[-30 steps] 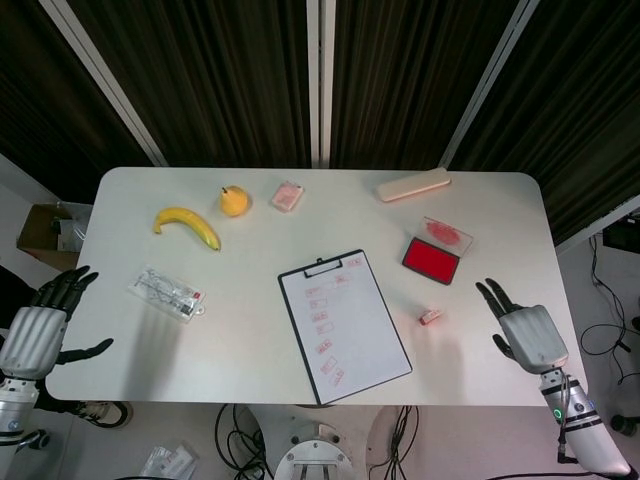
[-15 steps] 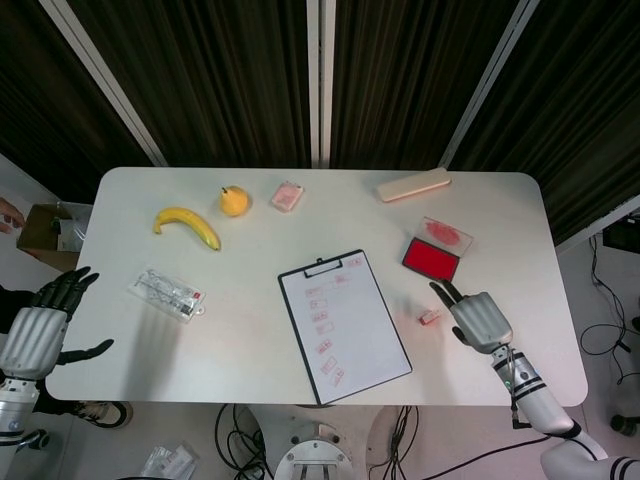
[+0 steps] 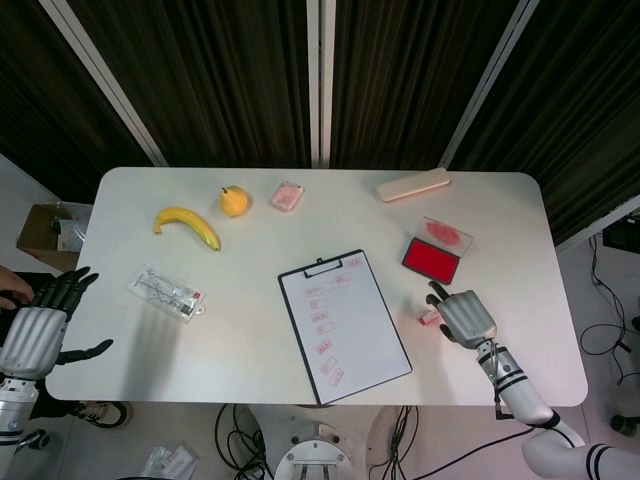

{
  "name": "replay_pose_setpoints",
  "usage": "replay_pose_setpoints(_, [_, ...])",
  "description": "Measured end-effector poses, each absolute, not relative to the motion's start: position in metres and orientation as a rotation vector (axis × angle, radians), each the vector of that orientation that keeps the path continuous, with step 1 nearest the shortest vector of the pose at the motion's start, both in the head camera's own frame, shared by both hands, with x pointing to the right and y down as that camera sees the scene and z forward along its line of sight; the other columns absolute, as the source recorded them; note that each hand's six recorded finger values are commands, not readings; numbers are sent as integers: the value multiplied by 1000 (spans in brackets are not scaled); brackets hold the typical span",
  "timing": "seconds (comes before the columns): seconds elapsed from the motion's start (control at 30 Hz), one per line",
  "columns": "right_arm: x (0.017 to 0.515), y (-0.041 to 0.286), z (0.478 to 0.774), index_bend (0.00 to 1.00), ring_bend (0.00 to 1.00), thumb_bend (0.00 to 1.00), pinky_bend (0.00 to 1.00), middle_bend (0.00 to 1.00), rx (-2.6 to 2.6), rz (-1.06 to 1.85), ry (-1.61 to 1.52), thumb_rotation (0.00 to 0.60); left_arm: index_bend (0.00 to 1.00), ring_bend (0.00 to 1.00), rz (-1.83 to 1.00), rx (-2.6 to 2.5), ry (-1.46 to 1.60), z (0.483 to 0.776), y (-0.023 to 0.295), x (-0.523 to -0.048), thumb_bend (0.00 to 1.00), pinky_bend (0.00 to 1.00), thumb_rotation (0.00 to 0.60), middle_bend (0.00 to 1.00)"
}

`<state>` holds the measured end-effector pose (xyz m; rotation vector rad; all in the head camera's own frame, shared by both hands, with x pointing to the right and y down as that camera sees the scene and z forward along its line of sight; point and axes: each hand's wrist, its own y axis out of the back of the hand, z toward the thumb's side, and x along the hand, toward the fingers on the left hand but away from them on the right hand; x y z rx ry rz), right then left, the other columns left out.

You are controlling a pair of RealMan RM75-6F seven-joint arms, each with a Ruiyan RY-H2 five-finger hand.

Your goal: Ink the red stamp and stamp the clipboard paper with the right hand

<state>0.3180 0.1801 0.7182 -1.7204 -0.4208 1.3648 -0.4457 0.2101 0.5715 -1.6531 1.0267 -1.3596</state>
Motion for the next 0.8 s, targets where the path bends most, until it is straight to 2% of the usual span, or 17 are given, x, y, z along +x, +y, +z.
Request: replay_pose_setpoints(0.8, [310, 180, 728, 469, 671, 259, 900, 232, -1708, 1363, -426, 600, 110, 88, -1374, -1654, 1037, 574, 212, -452, 92, 191, 493, 68])
